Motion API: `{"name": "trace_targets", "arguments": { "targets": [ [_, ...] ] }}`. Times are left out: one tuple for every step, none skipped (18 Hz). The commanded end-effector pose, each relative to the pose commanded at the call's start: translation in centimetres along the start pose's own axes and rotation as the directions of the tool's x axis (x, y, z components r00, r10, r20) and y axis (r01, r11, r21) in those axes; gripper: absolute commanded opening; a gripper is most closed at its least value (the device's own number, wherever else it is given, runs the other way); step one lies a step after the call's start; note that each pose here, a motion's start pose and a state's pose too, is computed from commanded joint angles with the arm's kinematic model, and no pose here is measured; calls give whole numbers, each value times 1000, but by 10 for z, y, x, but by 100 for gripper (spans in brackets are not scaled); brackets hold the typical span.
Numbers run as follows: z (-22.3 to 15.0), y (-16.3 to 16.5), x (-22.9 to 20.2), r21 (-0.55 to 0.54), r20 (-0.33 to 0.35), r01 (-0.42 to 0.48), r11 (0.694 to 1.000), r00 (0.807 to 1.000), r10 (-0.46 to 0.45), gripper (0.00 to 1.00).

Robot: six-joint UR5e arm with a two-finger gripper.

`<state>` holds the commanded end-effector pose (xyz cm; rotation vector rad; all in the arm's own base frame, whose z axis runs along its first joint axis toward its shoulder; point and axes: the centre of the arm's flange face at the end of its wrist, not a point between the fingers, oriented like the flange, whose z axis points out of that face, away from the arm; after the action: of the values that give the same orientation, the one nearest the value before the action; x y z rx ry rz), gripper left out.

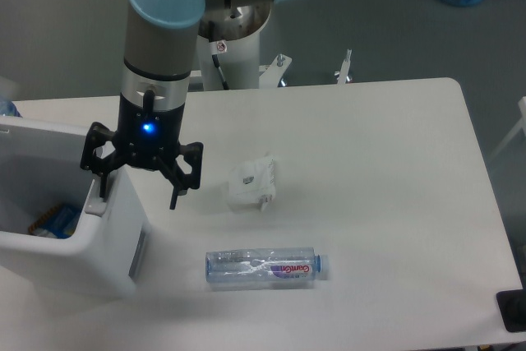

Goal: Open the trash can
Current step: 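Hold the gripper at the opened bin rim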

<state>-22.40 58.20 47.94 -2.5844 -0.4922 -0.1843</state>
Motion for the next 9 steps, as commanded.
{"name": "trace_targets", "arguments": {
  "targets": [
    [0, 0, 0, 0, 0, 0, 1000, 1000, 0, 100],
    [-3, -1, 1, 4, 1, 0, 1000, 1000, 0, 100],
    [-5, -3, 1, 10, 2, -2, 1000, 1000, 2, 100],
    [-9, -6, 2, 18, 4, -5, 1000, 1000, 5, 100],
    [-13, -9, 3, 27, 5, -10, 1000, 1000, 9, 100],
    [-17, -13, 4, 37, 7, -15, 999, 1000, 14, 100],
    [-20, -16, 3, 45, 12, -21, 999, 1000, 20, 100],
    [-20, -20, -3, 48, 16, -20, 999, 1000, 19, 100],
    [-21, -24, -13, 56, 24, -12, 998, 1000, 10, 100]
  ]
}}
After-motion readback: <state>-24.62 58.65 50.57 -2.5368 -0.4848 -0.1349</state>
